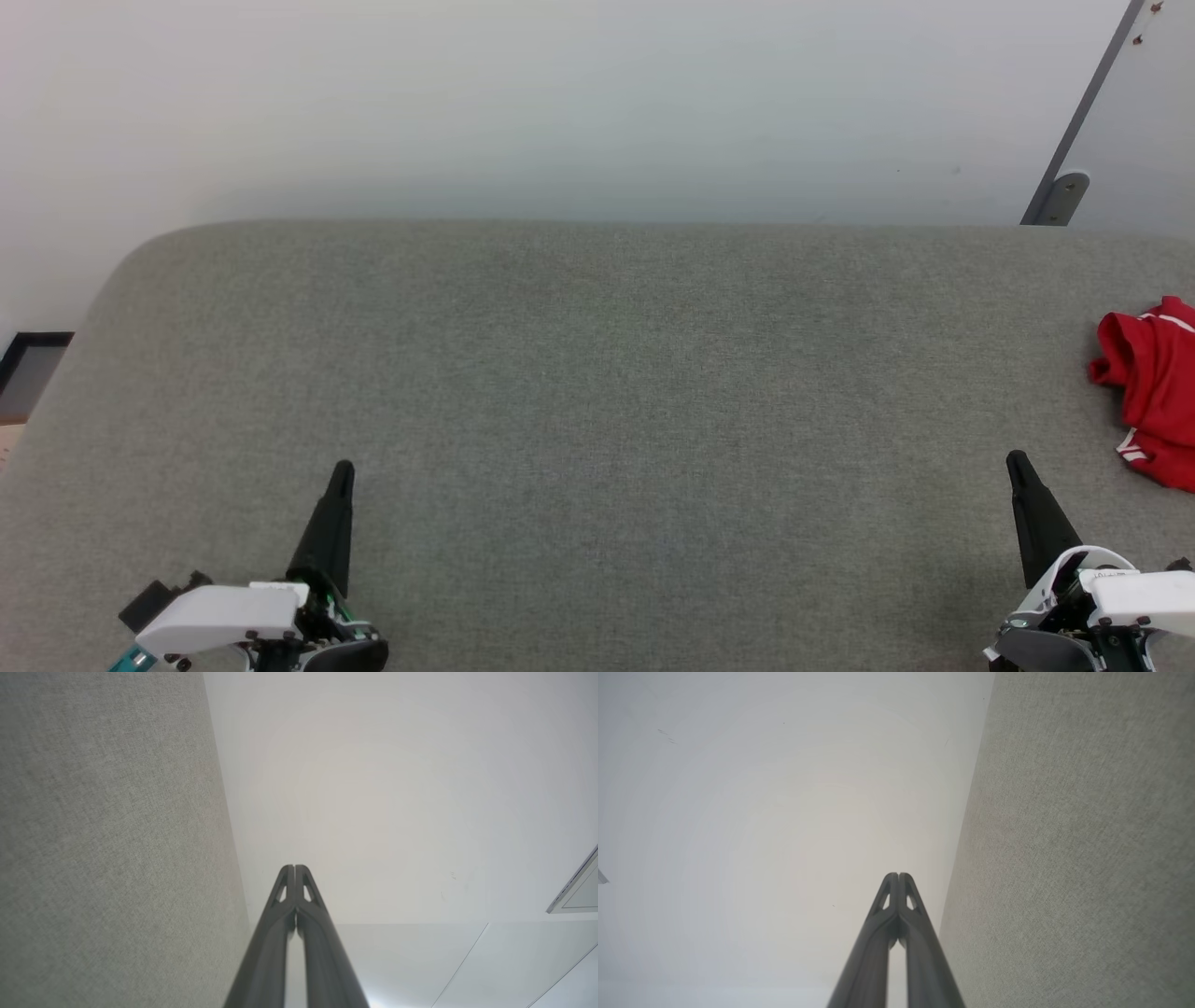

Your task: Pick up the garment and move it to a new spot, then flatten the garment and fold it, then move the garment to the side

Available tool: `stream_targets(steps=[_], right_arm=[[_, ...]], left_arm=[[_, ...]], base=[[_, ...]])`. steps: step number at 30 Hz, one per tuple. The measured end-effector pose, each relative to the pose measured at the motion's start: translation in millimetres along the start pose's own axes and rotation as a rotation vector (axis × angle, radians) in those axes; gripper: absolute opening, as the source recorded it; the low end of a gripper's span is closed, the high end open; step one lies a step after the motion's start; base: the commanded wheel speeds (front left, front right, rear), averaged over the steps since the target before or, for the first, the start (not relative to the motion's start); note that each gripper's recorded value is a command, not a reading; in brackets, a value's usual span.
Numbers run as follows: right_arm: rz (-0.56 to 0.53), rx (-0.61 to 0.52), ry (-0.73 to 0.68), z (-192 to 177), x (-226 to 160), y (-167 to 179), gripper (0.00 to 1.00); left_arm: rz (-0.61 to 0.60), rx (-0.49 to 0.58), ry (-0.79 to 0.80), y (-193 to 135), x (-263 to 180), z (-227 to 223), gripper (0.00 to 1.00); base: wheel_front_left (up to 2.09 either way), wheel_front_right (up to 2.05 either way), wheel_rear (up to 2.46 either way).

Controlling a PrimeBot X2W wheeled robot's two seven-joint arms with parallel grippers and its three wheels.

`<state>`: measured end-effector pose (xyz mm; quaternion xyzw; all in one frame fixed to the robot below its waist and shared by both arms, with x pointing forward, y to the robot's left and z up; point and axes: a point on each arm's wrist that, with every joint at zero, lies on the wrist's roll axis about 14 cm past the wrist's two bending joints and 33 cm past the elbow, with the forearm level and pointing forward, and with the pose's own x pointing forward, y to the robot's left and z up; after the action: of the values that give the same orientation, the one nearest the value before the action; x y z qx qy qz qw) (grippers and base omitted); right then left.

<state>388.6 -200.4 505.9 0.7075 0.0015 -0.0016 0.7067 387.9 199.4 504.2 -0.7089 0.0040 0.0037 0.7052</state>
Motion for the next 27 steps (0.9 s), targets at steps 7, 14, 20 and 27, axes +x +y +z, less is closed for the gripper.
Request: stream_targets(steps=[7, 14, 20, 27], right_arm=[[0.0, 0.0, 0.0, 0.0, 0.0, 0.0, 0.0], [0.0, 0.0, 0.0, -0.1, 0.0, 0.0, 0.0], [0.0, 0.0, 0.0, 0.0, 0.0, 0.0, 0.0], [0.0, 0.0, 0.0, 0.0, 0.0, 0.0, 0.0]], left_arm=[[0.0, 0.0, 0.0, 0.1, 0.0, -0.1, 0.0], [0.0, 0.0, 0.0, 0.1, 0.0, -0.1, 0.0], [0.0, 0.0, 0.0, -0.1, 0.0, -0.1, 0.0], [0.0, 0.0, 0.001, 0.0, 0.0, -0.2, 0.0]], base=[[0.0, 0.0, 0.0], [0.0, 0.0, 0.0], [0.0, 0.0, 0.0], [0.0, 0.0, 0.0]])
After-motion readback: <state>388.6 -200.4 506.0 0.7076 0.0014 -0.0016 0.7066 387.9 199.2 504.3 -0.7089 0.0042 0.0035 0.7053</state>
